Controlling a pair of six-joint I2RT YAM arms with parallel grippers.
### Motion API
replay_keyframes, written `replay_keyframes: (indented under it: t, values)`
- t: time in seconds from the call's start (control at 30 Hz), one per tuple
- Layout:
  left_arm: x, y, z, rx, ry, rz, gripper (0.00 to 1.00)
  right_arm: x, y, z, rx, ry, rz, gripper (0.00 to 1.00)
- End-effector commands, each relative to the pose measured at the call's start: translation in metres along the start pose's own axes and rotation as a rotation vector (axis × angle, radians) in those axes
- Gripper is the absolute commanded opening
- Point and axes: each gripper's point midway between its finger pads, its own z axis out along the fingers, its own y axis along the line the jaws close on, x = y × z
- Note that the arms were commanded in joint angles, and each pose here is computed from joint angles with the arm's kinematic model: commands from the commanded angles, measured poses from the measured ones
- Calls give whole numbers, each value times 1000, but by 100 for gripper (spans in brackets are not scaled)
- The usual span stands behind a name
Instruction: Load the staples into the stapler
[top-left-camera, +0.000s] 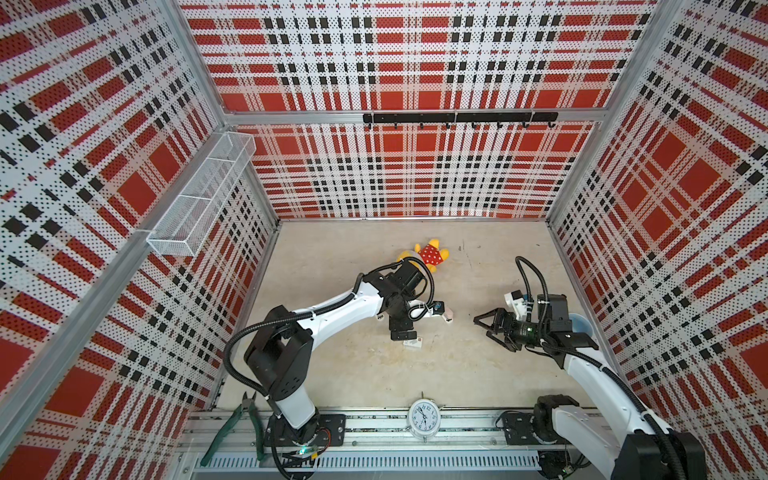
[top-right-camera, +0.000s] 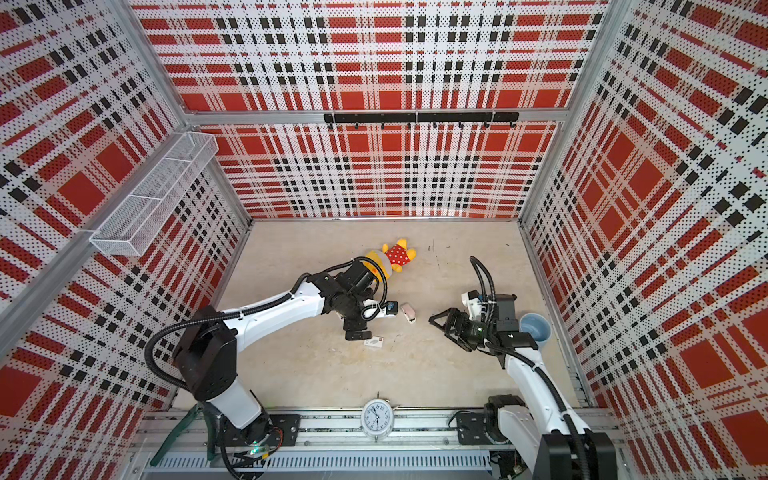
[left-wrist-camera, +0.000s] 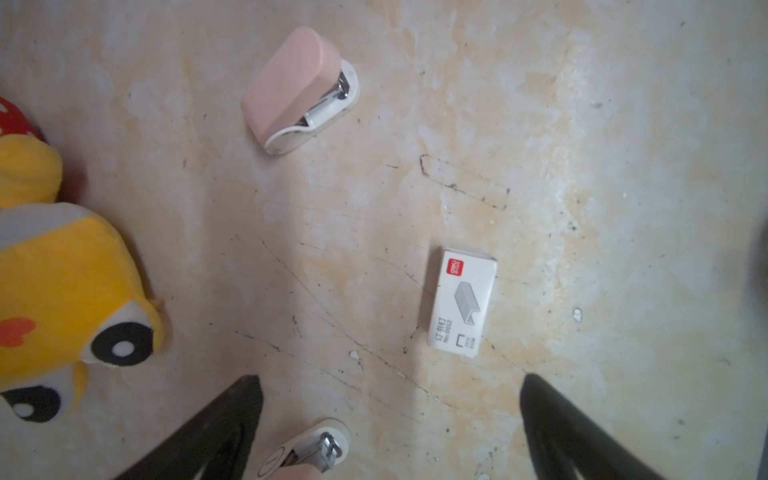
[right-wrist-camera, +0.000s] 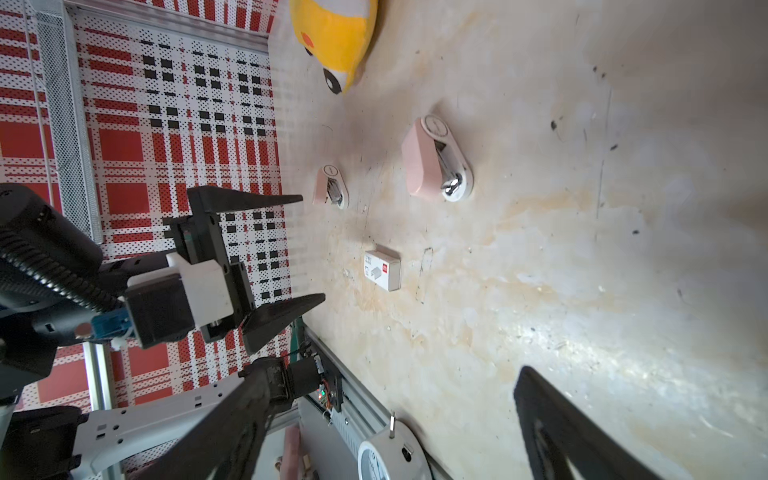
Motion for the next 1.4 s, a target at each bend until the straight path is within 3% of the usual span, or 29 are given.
replay_keyframes:
  t: [0.0,0.47,1.37]
  values:
    - [8,-11,15,55,43,31,100,-4,9,4,-59,6,-38,93]
    - [18,-27,52,68,67,3,94,-10,-6,22,-70,35,-1,89]
    - [13,-43,75,107,89,24,62,-3,-23,31,-38,86,26,88]
